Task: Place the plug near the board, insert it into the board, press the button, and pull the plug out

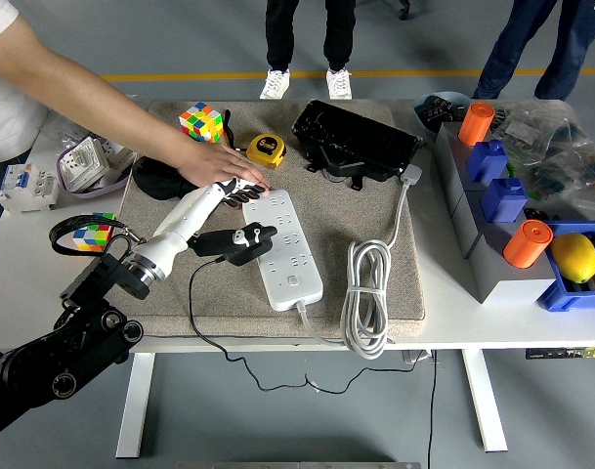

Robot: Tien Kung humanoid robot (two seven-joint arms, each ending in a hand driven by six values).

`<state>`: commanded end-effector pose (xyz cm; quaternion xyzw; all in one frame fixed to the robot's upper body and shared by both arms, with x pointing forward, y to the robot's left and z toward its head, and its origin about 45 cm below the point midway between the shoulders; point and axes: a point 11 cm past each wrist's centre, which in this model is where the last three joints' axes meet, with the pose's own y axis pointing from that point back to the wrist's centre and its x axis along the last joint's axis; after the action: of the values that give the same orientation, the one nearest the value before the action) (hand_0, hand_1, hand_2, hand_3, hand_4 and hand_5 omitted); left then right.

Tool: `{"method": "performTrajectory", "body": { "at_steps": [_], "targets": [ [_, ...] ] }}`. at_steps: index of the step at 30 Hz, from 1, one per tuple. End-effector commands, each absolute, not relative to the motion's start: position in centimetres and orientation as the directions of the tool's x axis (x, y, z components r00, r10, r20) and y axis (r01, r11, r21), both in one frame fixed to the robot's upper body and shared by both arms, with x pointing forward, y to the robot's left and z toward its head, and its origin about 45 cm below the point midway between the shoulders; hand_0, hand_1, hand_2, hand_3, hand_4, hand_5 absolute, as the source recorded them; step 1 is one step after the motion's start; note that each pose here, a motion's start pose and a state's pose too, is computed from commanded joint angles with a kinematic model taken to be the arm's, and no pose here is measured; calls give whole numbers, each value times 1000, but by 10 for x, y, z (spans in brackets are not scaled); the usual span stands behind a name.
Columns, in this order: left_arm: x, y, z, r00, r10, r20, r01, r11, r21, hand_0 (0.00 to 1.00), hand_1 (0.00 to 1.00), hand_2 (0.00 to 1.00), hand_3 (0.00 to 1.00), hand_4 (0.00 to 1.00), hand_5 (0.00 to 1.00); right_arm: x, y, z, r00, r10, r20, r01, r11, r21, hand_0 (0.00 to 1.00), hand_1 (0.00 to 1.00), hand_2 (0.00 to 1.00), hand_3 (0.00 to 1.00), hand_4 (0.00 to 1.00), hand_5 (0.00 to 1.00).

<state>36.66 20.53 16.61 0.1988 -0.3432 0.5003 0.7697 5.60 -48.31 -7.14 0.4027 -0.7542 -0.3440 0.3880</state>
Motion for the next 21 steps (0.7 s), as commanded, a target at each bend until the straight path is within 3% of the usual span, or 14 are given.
{"method": "performTrajectory", "body": {
  "at_steps": [5,6,21],
  "targets": [
    [352,204,161,266,584,767,-895,445,-28,831,858,872,825,924,967,55,-483,-71,-376,-874,309,-342,441,830,613,622,579,541,722,257],
    [348,204,158,273,572,774,-894,448,-15,890,916,921,892,884,998,55,-483,-71,-375,-874,308,-343,440,830,612,622,579,541,722,255],
    [326,210,137,283,496,821,-890,455,33,912,934,937,899,870,998,57,-482,-71,-374,-875,307,-352,440,826,613,621,577,541,721,252]
  ]
}}
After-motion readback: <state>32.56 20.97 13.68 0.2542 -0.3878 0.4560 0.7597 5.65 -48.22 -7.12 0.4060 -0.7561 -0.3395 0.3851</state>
